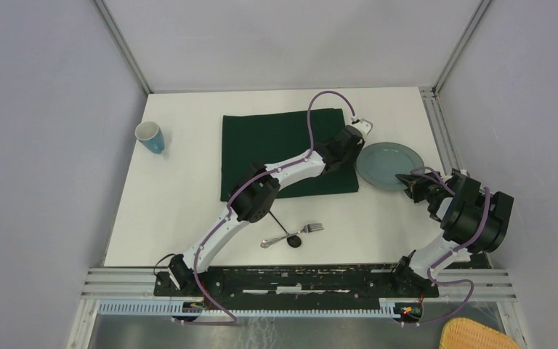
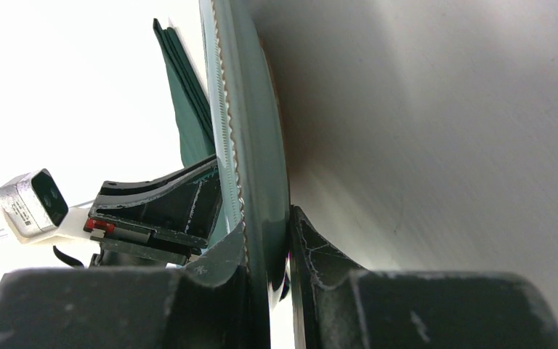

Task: Set the dinner table for one person
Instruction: Pick up the plate at the center of the board.

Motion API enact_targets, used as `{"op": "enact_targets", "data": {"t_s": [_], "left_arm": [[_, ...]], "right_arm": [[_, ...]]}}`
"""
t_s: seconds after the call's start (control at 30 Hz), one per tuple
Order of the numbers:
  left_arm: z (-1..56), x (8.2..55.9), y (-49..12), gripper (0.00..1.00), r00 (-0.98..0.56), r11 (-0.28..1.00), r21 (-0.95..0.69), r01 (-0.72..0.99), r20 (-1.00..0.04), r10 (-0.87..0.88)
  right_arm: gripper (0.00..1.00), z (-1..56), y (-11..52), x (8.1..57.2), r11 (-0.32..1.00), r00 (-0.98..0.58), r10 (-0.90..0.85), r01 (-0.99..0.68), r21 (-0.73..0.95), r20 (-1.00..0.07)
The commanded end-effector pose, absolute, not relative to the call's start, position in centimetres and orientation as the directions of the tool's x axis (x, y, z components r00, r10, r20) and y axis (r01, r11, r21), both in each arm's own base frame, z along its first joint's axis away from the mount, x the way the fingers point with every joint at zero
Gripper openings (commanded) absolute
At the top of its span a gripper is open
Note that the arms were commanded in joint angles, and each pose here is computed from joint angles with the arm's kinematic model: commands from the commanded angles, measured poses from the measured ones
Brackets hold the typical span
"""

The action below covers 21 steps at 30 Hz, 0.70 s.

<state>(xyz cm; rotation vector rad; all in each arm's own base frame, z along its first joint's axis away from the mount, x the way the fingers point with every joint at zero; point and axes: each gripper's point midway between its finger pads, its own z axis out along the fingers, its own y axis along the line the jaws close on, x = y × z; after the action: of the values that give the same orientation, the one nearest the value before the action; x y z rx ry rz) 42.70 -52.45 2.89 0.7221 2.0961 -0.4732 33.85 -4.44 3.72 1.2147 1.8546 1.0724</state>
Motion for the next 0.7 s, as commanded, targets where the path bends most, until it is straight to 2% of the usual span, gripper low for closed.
{"op": "enact_targets", "data": {"t_s": [0.0,0.47,0.67], "left_arm": [[6.1,42.0,-54.3,0.27,-0.412,0.718,-0.064,0.693,-0.853,0.322],[9.5,42.7,-53.4,0.28,-0.366,0.743,-0.008,0.669,-0.874,0.319],[13.4,43.9,-51.8,0.41,-0.296,0.776,0.083,0.625,-0.895,0.334]], "right_arm": [[0.00,8.8,-3.3,35.0,0.278,-0.403,0.897,0.192,0.941,-0.183],[0.00,10.2,-3.2,35.0,0.289,-0.399,0.893,0.154,0.945,-0.208],[0.00,11.2,-3.2,35.2,0.290,-0.394,0.892,0.129,0.948,-0.219]]}}
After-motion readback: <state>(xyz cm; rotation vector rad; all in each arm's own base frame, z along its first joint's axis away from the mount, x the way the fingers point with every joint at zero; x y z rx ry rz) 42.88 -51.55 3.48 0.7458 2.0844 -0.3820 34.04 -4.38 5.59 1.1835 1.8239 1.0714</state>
